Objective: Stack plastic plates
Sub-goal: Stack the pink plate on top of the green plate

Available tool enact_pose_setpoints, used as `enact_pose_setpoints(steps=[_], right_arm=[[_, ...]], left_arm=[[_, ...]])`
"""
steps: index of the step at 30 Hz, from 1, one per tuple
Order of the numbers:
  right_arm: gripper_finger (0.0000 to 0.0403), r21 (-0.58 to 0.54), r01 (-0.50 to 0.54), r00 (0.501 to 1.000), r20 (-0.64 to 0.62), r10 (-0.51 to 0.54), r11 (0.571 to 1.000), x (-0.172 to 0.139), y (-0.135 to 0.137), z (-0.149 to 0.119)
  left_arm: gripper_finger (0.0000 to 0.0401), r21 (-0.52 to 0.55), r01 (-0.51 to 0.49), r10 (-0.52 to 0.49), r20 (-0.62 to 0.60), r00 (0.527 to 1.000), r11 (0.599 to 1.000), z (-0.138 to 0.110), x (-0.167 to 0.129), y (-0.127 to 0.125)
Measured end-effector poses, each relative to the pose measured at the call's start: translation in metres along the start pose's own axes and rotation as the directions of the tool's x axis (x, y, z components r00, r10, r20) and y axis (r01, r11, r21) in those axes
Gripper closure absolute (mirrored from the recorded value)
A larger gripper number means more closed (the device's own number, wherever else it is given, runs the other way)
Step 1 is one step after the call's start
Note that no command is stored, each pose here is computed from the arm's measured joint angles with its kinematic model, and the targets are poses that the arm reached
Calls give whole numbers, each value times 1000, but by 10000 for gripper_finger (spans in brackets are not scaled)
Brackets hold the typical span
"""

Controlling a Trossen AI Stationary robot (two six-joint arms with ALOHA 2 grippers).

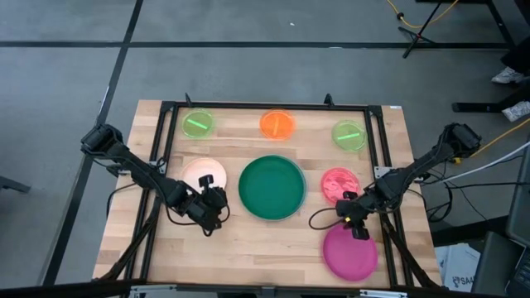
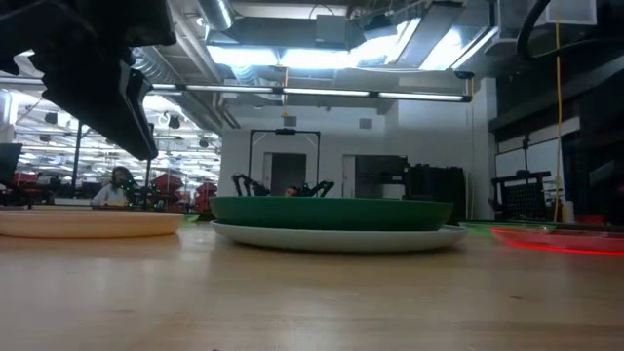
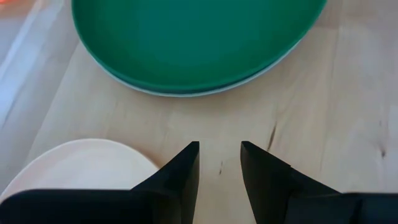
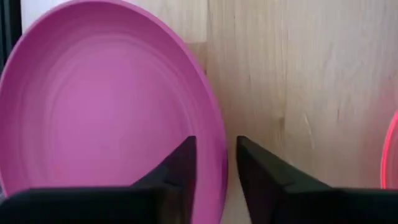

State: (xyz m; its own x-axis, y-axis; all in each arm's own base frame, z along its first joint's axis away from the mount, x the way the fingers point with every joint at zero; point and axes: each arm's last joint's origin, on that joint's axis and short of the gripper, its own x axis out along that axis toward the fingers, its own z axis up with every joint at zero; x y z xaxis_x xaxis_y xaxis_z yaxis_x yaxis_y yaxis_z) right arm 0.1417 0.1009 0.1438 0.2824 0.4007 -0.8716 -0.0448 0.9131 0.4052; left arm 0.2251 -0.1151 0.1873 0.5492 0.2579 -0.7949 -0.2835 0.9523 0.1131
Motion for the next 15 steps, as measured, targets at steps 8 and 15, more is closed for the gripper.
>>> enact_pose_setpoints(steps=[8,15], right_arm=[[392,1,-6,1000,-1,6,1000,0,0,0],[399,6,-67,993,96,66,998,-5,4,16]], left_arm=[[290,-1,-30,30,26,999,1000,1,0,1],[290,-18,-29,30,60,998,999,3,0,-1]])
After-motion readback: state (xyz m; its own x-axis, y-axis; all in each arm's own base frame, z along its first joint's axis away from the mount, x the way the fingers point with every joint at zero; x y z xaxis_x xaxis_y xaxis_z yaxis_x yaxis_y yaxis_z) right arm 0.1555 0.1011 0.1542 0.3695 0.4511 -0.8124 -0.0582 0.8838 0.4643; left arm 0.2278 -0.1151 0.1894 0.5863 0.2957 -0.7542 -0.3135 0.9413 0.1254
